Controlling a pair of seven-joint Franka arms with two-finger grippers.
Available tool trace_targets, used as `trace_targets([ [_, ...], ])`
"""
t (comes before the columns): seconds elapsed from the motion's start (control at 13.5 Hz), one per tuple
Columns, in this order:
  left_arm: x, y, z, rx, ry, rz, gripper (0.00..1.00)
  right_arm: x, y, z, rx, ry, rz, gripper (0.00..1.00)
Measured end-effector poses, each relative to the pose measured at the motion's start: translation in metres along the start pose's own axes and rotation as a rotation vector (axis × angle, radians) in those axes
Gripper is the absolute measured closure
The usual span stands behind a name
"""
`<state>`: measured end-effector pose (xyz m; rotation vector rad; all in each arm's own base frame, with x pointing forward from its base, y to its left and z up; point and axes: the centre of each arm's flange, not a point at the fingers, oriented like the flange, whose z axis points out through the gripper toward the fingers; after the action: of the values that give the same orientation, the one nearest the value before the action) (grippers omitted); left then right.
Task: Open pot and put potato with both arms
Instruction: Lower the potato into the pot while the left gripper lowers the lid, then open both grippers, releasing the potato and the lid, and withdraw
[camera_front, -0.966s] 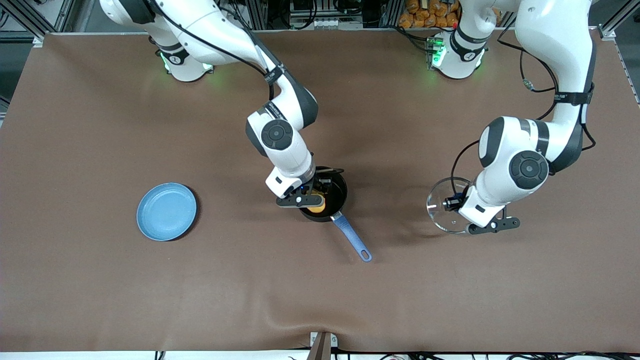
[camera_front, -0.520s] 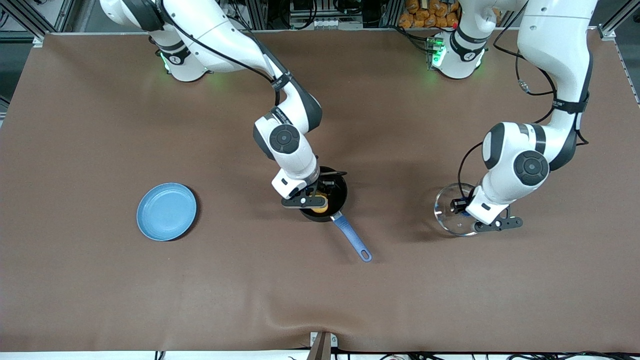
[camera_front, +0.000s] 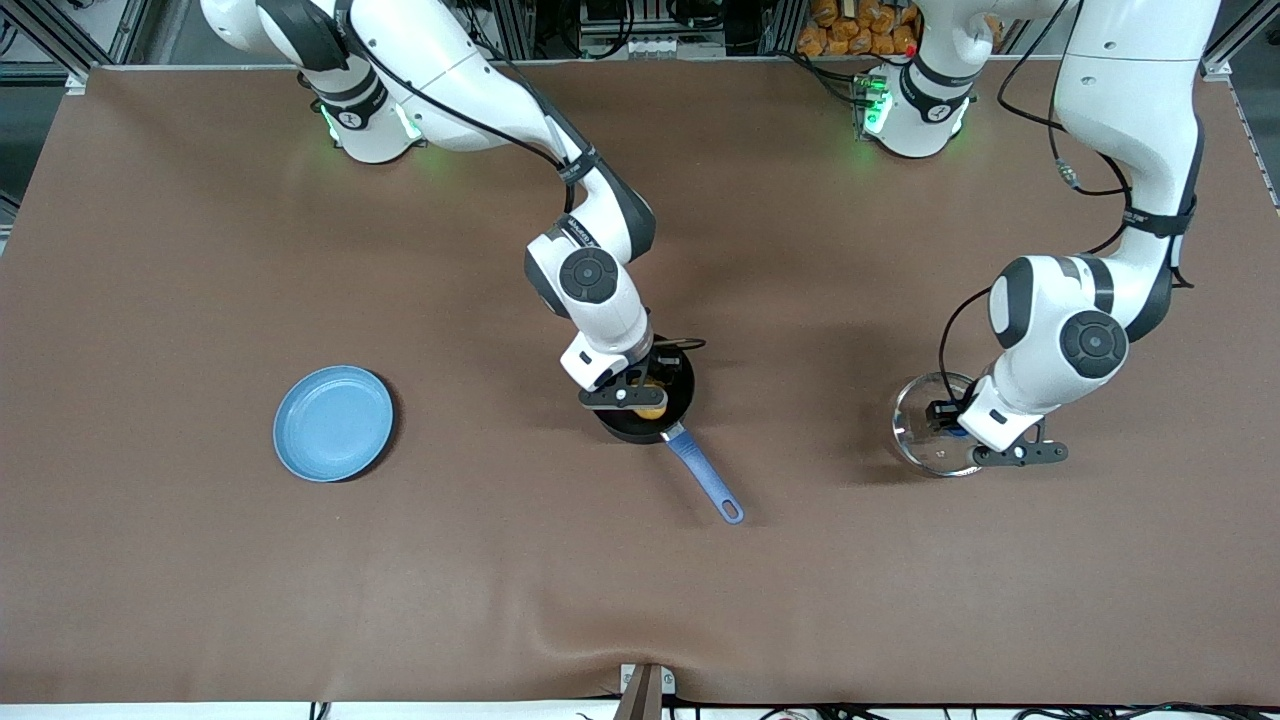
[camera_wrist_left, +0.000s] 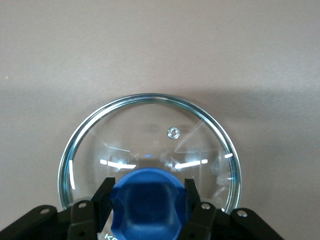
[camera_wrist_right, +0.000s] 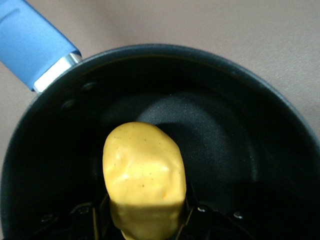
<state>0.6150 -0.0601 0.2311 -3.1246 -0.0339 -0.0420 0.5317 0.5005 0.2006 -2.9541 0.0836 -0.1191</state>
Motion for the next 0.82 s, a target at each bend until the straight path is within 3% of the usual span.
trace_targets([
  [0.37,-0.015,0.010,0.017,-0.017,0.067,0.018,0.40,0.002,0.002,0.001,-0.001,0.005,0.025,0.41],
  [0.52,-0.015,0.010,0.017,-0.017,0.069,0.018,0.40,0.005,0.002,0.000,-0.001,0.009,0.029,0.29],
  [0.59,-0.015,0.010,0.017,-0.017,0.070,0.018,0.39,0.007,0.003,-0.002,-0.002,0.013,0.031,0.29],
  [0.67,-0.016,0.010,0.018,-0.017,0.068,0.017,0.35,0.010,0.003,-0.004,-0.003,0.017,0.031,0.22],
  [0.82,-0.015,0.009,0.016,-0.017,0.074,0.016,0.14,0.014,0.002,-0.009,-0.009,0.023,0.026,0.04],
])
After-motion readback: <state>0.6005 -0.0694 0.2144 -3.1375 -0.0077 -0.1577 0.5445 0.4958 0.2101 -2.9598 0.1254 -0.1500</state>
